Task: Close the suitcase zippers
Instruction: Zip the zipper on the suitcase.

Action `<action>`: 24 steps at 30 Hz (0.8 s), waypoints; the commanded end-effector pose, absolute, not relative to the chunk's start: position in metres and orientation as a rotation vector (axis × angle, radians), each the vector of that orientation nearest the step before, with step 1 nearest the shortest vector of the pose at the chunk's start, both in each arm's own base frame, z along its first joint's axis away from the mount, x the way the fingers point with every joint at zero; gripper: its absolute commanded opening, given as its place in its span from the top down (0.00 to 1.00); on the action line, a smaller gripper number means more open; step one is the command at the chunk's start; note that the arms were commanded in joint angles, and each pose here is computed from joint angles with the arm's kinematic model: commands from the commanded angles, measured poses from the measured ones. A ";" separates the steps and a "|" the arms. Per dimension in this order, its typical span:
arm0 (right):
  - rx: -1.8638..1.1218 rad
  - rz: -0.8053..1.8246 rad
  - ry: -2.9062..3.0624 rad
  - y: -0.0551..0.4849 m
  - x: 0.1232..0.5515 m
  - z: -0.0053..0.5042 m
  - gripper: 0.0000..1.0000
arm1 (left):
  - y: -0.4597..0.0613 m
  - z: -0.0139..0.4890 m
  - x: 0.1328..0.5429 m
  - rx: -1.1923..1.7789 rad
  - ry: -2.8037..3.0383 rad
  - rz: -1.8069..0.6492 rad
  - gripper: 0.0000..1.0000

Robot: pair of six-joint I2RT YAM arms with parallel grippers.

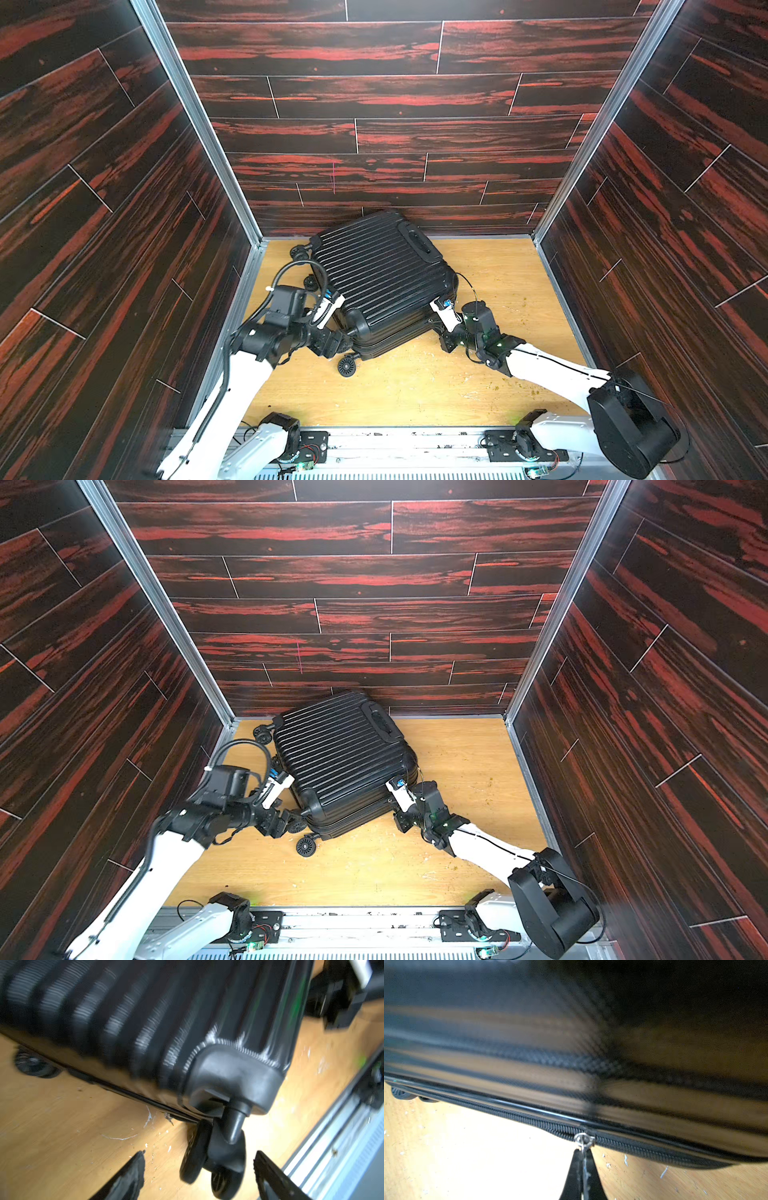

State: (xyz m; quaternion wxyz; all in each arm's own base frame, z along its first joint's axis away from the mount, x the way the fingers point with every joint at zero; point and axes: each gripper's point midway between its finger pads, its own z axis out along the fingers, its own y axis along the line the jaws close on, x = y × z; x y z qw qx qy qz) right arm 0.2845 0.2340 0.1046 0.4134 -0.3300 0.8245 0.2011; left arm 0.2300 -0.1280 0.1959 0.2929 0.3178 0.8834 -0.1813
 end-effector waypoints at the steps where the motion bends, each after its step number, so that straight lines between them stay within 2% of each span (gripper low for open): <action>1: -0.823 0.497 2.086 0.234 0.288 0.103 1.00 | -0.142 0.200 0.213 1.063 2.271 -0.569 0.16; 6: -0.823 0.496 2.084 0.235 0.288 0.104 1.00 | -0.139 0.190 0.226 1.062 2.269 -0.513 0.19; 17: -0.823 0.495 2.082 0.235 0.290 0.105 1.00 | -0.146 0.170 0.224 1.155 2.307 -0.481 0.30; 24: -0.828 0.484 2.078 0.237 0.296 0.108 1.00 | -0.150 0.169 0.220 1.167 2.308 -0.460 0.53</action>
